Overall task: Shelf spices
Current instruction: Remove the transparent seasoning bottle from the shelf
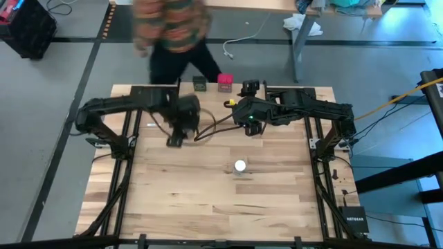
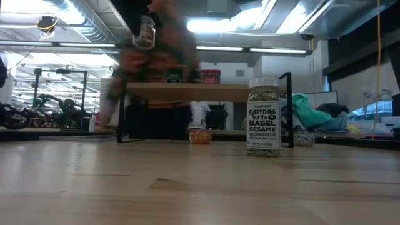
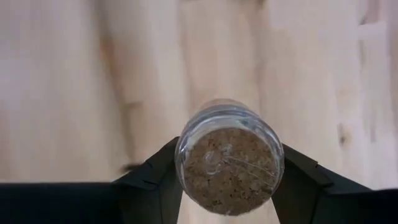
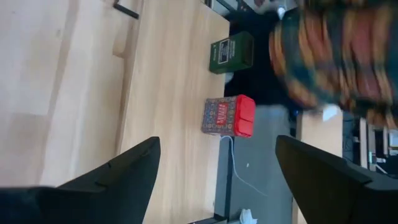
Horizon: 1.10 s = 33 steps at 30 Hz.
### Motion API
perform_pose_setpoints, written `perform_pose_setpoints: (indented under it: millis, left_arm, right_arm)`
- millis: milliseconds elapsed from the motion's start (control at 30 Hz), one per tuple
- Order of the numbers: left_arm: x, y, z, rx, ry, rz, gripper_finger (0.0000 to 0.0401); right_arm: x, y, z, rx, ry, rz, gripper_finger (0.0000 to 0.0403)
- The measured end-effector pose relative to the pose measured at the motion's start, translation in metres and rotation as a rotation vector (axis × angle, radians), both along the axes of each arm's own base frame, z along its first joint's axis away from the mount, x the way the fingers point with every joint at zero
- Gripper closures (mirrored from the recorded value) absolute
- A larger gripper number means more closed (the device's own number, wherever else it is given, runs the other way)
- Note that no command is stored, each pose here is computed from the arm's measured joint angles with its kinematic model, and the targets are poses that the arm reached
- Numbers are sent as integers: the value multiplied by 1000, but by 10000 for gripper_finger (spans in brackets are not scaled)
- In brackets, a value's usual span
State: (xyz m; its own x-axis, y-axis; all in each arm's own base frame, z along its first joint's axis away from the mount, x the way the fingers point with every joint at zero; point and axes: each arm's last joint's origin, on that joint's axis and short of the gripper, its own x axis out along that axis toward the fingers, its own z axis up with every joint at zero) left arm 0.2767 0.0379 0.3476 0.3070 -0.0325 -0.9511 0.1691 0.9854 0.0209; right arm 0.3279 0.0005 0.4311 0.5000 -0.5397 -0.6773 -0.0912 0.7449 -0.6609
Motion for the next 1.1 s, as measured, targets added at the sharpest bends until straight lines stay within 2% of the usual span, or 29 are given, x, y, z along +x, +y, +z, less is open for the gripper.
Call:
perform_pose_setpoints:
  millis: [200, 333, 433, 533, 833, 1100]
  left_arm:
    - [18, -40, -66, -36, -38, -23, 227]
    - [11, -50, -112, -73, 3, 55, 227]
    - [3, -53, -136, -107, 44, 121, 227]
    - [-3, -58, -150, -157, 73, 140, 227]
    - [-18, -66, -178, -184, 122, 179, 226]
    - [-21, -69, -194, -220, 80, 218, 123]
  right_arm:
    - [0, 1, -1, 36, 1, 24, 77]
    - [0, 1, 0, 31, 0, 19, 77]
    - [0, 1, 0, 25, -1, 15, 77]
    - [1, 1, 0, 24, -13, 14, 77]
    - [8, 1, 5, 21, -91, 33, 77]
    - [10, 1, 8, 8, -114, 50, 77]
